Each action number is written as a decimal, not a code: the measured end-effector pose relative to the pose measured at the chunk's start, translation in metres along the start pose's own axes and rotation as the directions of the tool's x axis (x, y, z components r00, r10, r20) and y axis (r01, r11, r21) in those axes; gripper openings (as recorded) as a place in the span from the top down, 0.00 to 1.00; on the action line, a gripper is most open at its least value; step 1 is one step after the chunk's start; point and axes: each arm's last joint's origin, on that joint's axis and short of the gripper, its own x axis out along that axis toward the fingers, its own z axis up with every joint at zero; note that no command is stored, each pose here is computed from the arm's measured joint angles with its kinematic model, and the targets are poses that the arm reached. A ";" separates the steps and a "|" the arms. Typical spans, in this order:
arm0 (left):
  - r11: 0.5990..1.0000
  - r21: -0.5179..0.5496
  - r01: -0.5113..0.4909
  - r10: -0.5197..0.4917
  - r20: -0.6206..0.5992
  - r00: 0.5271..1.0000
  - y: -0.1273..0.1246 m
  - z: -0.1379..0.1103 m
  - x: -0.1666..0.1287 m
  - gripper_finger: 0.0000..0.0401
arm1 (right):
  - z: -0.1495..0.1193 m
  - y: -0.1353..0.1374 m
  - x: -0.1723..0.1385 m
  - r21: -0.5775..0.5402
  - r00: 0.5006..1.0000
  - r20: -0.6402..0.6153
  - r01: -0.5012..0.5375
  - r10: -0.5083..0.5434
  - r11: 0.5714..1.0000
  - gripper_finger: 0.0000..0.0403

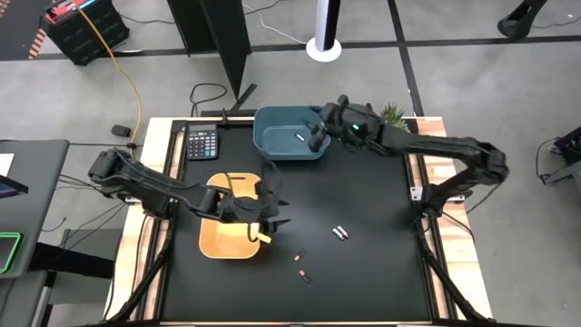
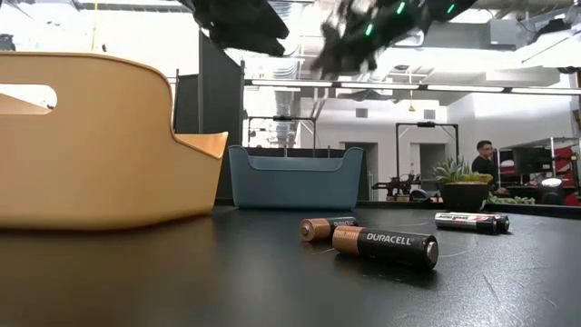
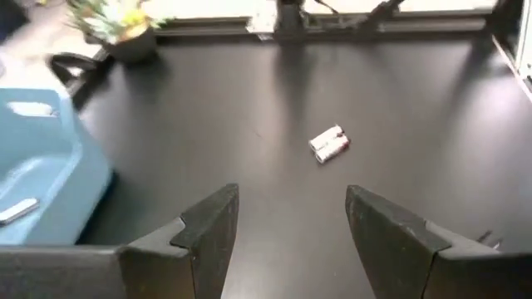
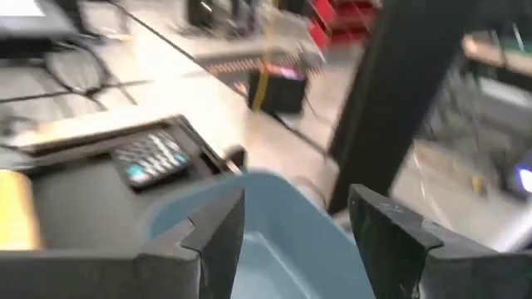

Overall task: Sort batteries
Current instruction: Put the top black battery into the orange bin

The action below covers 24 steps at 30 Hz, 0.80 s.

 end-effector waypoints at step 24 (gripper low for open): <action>0.985 -0.090 0.145 -0.169 -0.391 0.905 -0.063 -0.046 0.105 0.45 | 0.007 0.113 -0.136 -0.283 0.901 0.051 -0.402 0.432 0.871 0.45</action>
